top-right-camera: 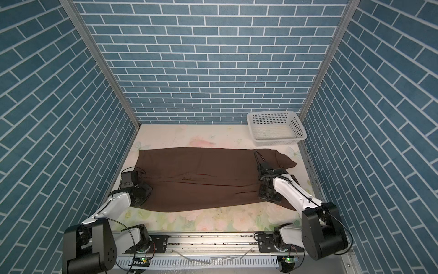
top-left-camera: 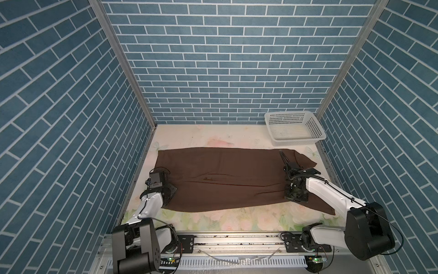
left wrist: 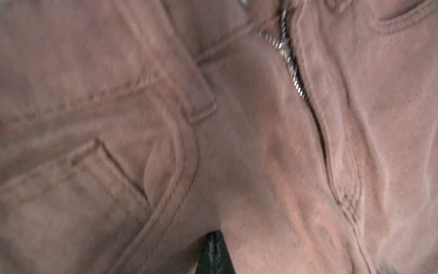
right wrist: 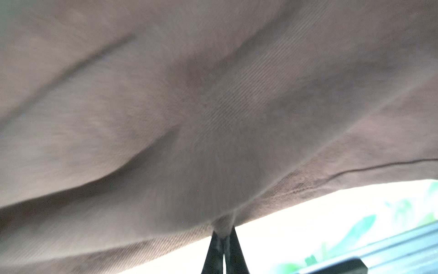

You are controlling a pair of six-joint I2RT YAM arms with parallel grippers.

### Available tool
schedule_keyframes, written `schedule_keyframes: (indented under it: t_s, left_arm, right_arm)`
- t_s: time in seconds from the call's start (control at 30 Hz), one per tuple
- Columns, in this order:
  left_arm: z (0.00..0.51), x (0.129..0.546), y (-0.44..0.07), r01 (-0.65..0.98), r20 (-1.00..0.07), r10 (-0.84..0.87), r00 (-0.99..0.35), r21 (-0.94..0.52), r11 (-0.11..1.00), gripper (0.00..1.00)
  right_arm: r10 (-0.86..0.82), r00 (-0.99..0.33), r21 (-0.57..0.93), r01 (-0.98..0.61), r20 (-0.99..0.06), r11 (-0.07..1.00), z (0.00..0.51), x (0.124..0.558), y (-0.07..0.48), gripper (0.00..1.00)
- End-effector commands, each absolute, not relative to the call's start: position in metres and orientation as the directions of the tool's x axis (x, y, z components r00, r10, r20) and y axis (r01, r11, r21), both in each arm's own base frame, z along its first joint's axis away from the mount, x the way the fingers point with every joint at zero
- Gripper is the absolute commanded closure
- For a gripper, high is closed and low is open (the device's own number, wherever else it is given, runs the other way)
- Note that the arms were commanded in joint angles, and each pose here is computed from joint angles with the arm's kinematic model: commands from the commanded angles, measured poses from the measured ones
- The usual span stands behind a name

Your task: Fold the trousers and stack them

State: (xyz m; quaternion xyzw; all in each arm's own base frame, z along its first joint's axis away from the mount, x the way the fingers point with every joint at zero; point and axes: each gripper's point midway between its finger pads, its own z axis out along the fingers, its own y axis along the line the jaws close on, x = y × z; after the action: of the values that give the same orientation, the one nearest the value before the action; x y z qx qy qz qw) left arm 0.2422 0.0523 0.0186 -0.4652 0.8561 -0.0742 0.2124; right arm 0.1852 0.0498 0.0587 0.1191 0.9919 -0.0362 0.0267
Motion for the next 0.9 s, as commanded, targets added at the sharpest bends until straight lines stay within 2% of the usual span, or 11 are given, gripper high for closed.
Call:
schedule_keyframes:
  t_s: [0.0,0.13,0.27,0.4,0.43,0.53,0.67,0.7,0.8,0.83,0.87]
  left_arm:
    - [0.016,0.238,0.064,-0.785,-0.314,-0.813,-0.491,-0.245,0.569,1.00]
    - [0.021,0.240,0.060,-0.780,-0.304,-0.821,-0.483,-0.276,0.561,1.00]
    - [0.034,0.235,0.066,-0.780,-0.331,-0.805,-0.492,-0.242,0.577,1.00]
    - [0.046,0.224,0.073,-0.797,-0.350,-0.815,-0.463,-0.238,0.555,1.00]
    - [0.048,0.220,0.076,-0.805,-0.356,-0.820,-0.448,-0.239,0.543,1.00]
    - [0.055,0.207,0.087,-0.827,-0.390,-0.827,-0.404,-0.231,0.513,1.00]
    - [0.064,0.193,0.093,-0.843,-0.406,-0.833,-0.375,-0.224,0.489,1.00]
    - [0.067,0.194,0.091,-0.839,-0.409,-0.834,-0.370,-0.239,0.489,1.00]
    - [0.074,0.202,0.087,-0.817,-0.414,-0.837,-0.359,-0.294,0.496,0.86]
    - [0.074,0.206,0.085,-0.807,-0.409,-0.839,-0.358,-0.317,0.499,0.86]
    - [0.072,0.211,0.083,-0.798,-0.402,-0.846,-0.351,-0.344,0.495,0.86]
  right_arm:
    - [0.273,-0.961,-0.052,0.270,0.052,0.961,0.076,0.157,0.052,1.00]
    - [0.290,-0.950,0.006,0.292,0.120,0.956,0.091,0.128,0.059,1.00]
    - [0.292,-0.935,-0.046,0.289,0.199,0.956,0.094,0.097,0.049,1.00]
    - [0.279,-0.936,-0.012,0.284,0.216,0.959,0.100,0.091,0.054,1.00]
    - [0.272,-0.936,0.001,0.280,0.222,0.960,0.103,0.092,0.056,0.96]
    - [0.250,-0.945,0.003,0.256,0.211,0.967,0.109,0.098,0.057,0.55]
    - [0.254,-0.959,0.041,0.261,0.123,0.964,0.119,0.122,0.062,0.39]
    - [0.257,-0.961,0.052,0.263,0.098,0.963,0.121,0.129,0.063,0.38]
    - [0.291,-0.956,0.076,0.288,-0.034,0.955,0.121,0.163,0.064,0.45]
    - [0.312,-0.946,0.114,0.301,-0.091,0.947,0.119,0.178,0.069,0.56]
    - [0.336,-0.933,0.170,0.312,-0.132,0.935,0.112,0.191,0.076,0.75]
